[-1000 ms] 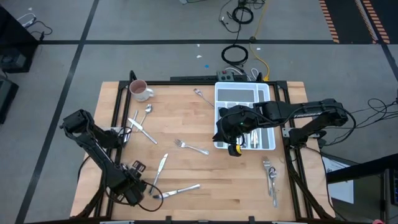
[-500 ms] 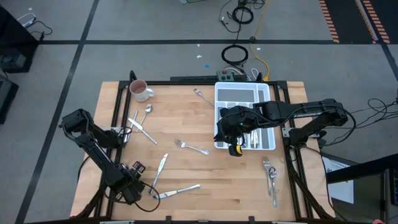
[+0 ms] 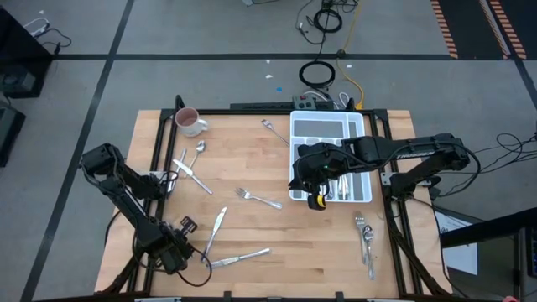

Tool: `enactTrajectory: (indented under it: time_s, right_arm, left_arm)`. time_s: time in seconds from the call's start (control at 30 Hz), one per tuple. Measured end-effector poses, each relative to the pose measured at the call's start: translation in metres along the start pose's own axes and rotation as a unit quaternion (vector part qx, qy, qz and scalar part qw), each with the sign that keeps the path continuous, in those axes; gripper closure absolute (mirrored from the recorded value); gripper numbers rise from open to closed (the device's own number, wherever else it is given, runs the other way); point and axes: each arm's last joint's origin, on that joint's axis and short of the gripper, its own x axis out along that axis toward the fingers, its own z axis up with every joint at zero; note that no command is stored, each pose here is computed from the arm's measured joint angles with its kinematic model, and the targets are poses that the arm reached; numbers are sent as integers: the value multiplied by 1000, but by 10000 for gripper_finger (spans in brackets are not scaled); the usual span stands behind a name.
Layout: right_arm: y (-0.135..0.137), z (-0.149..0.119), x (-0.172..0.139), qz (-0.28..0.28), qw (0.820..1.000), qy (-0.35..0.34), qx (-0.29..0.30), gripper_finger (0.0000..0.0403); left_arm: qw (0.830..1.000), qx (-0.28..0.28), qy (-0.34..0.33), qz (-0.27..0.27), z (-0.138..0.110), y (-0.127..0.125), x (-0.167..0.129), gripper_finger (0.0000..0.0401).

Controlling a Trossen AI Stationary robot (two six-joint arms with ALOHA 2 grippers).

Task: Sort silverware
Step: Put the silver spoon into the silverware tray

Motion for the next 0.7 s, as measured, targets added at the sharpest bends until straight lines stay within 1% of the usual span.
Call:
enactTrajectory:
  time_s: [0.27,0.37,0.53,0.63,0.7]
  right_arm:
    - [0,0,0,0,1000,-2,0,369]
    - [0,1,0,1,1000,-6,-1,369]
    - [0,1,-1,2,1000,-6,-9,369]
    - [1,1,-6,2,1000,-11,-21,369]
    - [1,0,-14,2,999,-14,-34,369]
  left_arm:
    - [1000,-19,11,4,15,3,-18,388]
    - [999,-38,-17,0,27,6,-30,389]
    - [996,-83,-38,2,39,14,-46,389]
    - [994,-102,-34,16,42,20,-57,389]
    - [993,-104,-47,31,48,26,-68,389]
